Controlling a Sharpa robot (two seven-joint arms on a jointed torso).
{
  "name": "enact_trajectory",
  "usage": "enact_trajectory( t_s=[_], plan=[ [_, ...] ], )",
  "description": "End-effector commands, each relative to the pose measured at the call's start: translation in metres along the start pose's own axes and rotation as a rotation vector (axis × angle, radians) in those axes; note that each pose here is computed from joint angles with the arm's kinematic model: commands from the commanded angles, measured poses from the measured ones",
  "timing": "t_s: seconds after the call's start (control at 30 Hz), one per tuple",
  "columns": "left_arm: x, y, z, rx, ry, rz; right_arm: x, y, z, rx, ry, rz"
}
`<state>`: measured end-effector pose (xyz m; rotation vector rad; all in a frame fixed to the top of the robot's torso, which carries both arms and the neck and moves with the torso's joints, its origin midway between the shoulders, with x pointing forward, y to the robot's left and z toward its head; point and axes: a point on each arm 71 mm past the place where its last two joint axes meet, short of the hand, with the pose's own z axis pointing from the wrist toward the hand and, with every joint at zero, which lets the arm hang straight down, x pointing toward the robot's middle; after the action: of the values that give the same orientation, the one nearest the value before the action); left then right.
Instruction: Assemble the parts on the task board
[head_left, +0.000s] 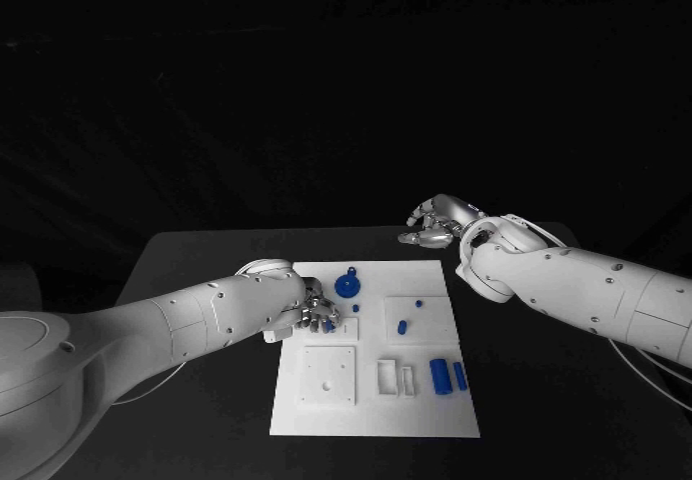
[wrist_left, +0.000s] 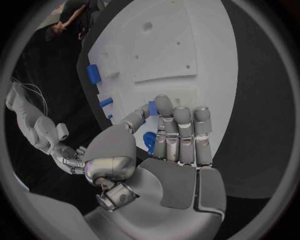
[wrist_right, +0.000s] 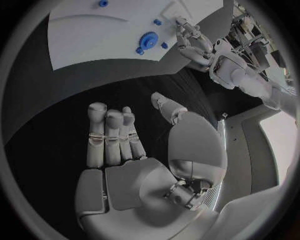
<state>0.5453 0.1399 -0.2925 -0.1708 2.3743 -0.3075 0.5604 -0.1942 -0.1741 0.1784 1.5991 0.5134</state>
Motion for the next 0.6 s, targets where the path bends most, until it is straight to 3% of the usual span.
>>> enact_trajectory(
  t_s=[0.03, 0.23, 0.6],
  plan=[
    [0.0016, -0.0016, 0.0004, 0.015, -0.001, -0.021, 0.001, 0.0006, -0.0001, -0.006, 0.013, -0.005],
    [0.0038, -0.0036, -0.0004, 0.028, 0.014, -0.017, 0.0012, 0.0008, 0.0, -0.006, 0.015, -0.006],
    [0.0024, 0.0052, -0.0057, 0.028, 0.034, -0.018, 0.0005, -0.0012, -0.0006, -0.002, 0.016, -0.007]
  ],
)
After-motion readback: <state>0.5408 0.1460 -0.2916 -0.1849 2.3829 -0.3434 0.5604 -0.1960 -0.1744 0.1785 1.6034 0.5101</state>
